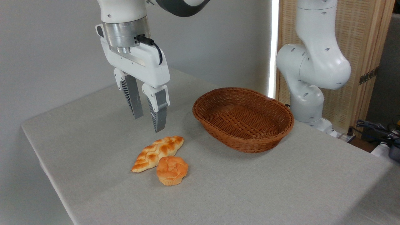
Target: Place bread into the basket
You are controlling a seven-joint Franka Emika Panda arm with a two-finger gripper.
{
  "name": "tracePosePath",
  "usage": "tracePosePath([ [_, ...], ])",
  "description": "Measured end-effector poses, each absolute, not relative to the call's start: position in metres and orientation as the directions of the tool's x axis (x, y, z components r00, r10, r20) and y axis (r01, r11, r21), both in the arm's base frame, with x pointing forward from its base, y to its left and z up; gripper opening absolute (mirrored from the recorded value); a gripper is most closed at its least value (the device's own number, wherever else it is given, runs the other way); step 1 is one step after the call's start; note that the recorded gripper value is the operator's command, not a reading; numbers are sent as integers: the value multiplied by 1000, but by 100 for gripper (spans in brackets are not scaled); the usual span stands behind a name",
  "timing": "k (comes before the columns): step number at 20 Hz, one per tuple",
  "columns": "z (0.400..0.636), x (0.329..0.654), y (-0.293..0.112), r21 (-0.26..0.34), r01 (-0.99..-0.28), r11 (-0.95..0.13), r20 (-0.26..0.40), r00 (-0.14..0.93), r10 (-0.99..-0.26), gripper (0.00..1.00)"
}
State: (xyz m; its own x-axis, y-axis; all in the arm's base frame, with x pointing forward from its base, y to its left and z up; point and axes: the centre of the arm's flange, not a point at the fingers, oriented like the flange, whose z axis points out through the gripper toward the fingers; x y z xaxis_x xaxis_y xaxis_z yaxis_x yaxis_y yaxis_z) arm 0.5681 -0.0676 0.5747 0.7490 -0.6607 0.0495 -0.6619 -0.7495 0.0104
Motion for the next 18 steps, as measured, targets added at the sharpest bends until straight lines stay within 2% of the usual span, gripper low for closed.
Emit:
tracePosePath([
  [18,574,568,-69,21,-661,-750,56,750,-659,100],
])
